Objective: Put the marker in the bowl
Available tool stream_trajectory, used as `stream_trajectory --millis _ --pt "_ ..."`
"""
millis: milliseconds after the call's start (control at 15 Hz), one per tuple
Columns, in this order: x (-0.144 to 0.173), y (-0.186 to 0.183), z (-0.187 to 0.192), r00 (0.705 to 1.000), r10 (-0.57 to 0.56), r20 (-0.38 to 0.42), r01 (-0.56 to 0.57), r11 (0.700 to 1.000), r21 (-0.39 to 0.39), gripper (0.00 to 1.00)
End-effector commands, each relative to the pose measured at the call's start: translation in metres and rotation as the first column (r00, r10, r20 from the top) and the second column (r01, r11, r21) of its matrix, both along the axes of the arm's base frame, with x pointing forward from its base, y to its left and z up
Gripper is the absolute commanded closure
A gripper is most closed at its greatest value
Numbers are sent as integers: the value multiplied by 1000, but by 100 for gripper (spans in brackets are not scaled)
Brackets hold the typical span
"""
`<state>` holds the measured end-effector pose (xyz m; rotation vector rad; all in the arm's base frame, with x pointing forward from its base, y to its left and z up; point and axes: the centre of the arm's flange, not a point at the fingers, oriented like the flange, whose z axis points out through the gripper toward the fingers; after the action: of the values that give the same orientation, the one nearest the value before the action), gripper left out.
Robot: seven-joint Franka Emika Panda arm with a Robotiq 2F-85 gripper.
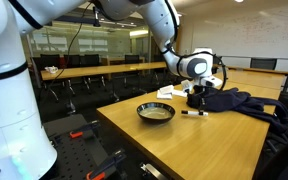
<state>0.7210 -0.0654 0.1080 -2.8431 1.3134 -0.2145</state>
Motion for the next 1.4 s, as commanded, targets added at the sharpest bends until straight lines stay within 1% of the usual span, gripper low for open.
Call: stream_trajectory --millis 0,67,200,333,467,533,600,667,800,933,1067,1200,1333 --pt "-19 8 34 996 68 -49 -68 998 -7 95" --pt "-24 13 42 995 77 -57 -77 997 -9 95" --pt "-39 27 56 990 99 -103 -100 995 -4 95" --pt "-60 45 74 977 128 -172 -134 991 -24 95" --pt "-80 62 90 969 110 -222 -125 991 -56 95" --pt "-90 69 98 968 87 -234 -110 990 -84 95" --pt "-100 74 107 972 62 -228 -86 991 -98 95" --pt "-110 81 114 975 56 -217 -78 992 -94 95" --pt "-128 94 124 971 74 -229 -91 994 -63 95" --pt "-147 108 123 947 145 -286 -148 989 11 95" --pt "-164 119 119 930 166 -327 -158 986 53 95" --pt "-168 127 112 936 173 -306 -160 985 67 95" --pt "-162 129 103 942 188 -277 -173 982 81 95"
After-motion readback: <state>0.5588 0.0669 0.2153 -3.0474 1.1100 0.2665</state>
